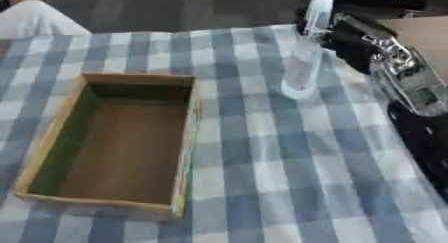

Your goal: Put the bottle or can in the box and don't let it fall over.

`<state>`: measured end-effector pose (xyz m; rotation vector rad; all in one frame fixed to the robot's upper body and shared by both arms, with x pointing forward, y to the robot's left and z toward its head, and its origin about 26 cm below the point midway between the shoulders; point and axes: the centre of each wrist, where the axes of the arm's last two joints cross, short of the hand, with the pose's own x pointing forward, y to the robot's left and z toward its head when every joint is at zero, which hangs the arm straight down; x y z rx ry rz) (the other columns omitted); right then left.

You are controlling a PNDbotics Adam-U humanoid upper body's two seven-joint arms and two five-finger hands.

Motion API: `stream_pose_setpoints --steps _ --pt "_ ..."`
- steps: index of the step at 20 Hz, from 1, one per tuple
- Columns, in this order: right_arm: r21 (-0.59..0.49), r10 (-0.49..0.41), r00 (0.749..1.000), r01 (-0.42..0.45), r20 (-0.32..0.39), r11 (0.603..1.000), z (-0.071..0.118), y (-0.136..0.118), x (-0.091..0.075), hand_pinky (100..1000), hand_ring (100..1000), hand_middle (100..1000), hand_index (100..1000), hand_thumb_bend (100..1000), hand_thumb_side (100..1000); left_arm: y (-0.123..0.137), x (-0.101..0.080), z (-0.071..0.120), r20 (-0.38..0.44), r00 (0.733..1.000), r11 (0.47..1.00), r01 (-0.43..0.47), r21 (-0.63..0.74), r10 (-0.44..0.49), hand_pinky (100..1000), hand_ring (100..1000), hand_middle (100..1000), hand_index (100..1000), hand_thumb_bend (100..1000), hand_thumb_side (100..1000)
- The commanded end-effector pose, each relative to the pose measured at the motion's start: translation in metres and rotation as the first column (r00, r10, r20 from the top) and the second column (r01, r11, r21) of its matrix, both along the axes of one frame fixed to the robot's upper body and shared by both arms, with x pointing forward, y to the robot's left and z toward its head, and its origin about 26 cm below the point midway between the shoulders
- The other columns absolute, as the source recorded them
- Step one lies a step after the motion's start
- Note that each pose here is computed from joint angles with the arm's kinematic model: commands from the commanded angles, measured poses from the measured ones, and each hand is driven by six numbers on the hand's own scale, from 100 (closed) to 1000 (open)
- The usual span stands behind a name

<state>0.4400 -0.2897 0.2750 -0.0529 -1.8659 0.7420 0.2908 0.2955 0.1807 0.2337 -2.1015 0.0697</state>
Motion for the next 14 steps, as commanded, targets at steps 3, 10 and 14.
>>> stream_pose_setpoints --steps 3,10,14 --pt "0.006 0.021 1.000 -0.021 0.021 1.000 0.008 0.000 -0.002 1000 1000 1000 914 100 454 0.001 -0.002 0.008 0.027 1.000 1.000 0.001 0.020 -0.002 461 673 681 702 100 744" --pt "0.013 0.007 1.000 -0.007 0.001 1.000 0.001 -0.002 -0.001 1000 1000 1000 913 100 452 0.001 -0.002 0.008 0.027 1.000 1.000 0.001 0.020 -0.002 461 672 680 700 100 744" --pt "0.023 -0.002 1.000 0.002 -0.010 1.000 -0.003 -0.003 0.001 1000 1000 1000 907 100 451 0.001 -0.002 0.007 0.026 1.000 1.000 0.001 0.018 -0.002 461 672 680 698 100 745"
